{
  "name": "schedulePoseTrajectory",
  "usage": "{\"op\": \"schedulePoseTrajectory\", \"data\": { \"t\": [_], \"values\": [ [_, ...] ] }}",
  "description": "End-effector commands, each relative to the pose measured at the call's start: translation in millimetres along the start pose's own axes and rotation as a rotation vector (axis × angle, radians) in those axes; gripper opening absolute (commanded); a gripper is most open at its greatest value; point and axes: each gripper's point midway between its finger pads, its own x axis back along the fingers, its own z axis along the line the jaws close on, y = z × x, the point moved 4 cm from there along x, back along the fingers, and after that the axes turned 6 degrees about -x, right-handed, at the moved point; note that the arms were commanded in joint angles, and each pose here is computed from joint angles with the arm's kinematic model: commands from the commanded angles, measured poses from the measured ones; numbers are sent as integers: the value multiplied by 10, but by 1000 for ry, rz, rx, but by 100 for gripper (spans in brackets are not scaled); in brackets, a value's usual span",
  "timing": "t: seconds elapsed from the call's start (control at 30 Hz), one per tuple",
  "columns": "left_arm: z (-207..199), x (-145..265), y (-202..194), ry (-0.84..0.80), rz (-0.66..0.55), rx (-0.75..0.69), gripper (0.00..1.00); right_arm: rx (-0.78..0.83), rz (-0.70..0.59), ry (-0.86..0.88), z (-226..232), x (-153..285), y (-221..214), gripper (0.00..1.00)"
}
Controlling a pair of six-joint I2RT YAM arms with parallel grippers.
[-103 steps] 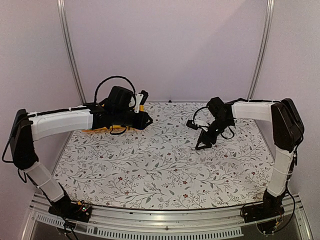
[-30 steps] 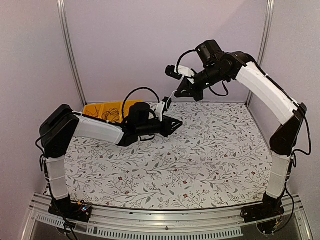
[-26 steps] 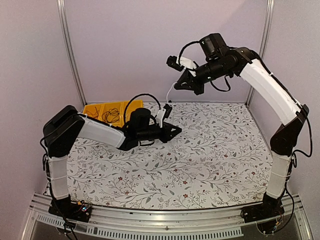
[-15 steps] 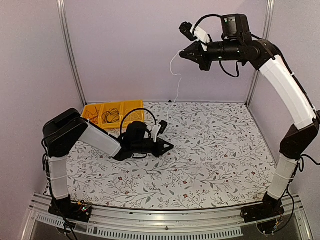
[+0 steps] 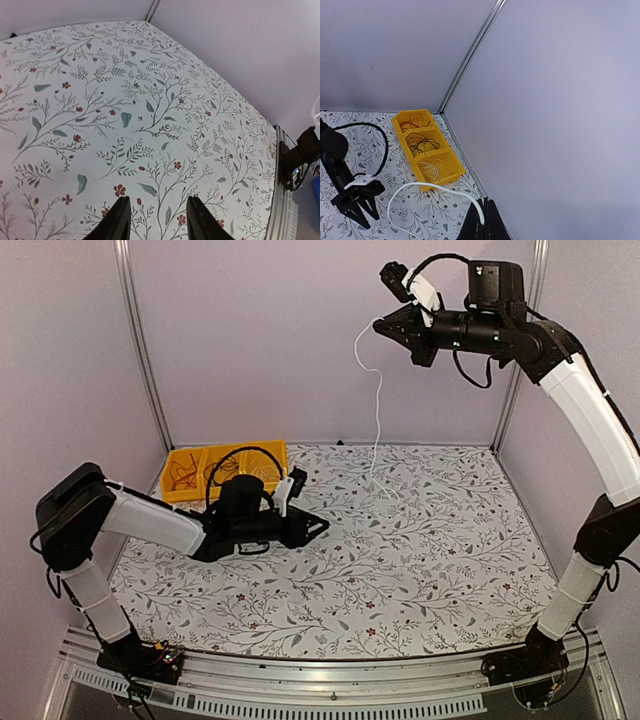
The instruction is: Untangle the cables
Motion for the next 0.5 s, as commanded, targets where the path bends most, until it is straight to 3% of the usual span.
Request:
{"op": "schedulePoseTrajectory", "data": {
  "t": [0.0,0.17,0.33,0.47],
  "values": [
    [-222,362,628,29,-186,-70,45,-32,37,6,24,-28,-117,0],
    [-356,418,1114,37,-229,-79,60,-49,77,37,86,-128,-276,0],
    [-377,301,1391,45,-270,-86,64,-75,100,60,121,-251,-390,0],
    [-205,90,1510,152,-261,-64,64,-89,106,75,140,-302,-429,0]
  ]
}}
